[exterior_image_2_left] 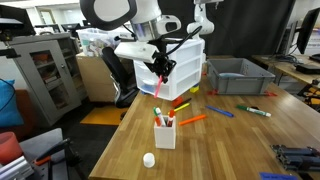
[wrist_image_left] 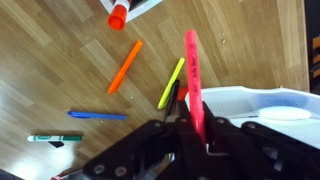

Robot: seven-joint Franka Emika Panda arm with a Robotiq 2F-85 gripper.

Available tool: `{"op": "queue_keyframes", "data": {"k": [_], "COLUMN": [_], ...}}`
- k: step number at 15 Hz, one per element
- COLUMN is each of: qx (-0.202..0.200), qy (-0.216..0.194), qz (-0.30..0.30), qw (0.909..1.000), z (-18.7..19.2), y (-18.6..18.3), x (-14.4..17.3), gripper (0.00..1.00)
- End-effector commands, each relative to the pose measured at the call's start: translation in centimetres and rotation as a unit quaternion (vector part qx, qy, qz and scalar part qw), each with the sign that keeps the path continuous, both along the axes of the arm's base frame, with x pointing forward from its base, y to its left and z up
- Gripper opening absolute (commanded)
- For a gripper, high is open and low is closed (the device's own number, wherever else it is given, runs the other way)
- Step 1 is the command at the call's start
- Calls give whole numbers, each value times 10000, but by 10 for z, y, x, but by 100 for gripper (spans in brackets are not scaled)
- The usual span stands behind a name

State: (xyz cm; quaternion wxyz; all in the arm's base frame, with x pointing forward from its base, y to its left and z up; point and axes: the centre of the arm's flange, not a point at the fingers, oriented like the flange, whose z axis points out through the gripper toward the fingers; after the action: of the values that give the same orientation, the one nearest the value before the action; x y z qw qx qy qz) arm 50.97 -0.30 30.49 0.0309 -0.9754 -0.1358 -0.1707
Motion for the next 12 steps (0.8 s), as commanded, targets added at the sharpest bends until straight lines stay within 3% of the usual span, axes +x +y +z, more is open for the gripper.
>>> {"op": "queue_keyframes", "data": {"k": [1,6,12], "qx": [278,454,-24], "qy": [158,866,1656], "qz": [167,555,1393], "qw": [9993,9937,9763], "z": [-19,-58,-123], "y": [4,32,68], "x": [-5,-41,-73], "gripper": [3,3,3]}}
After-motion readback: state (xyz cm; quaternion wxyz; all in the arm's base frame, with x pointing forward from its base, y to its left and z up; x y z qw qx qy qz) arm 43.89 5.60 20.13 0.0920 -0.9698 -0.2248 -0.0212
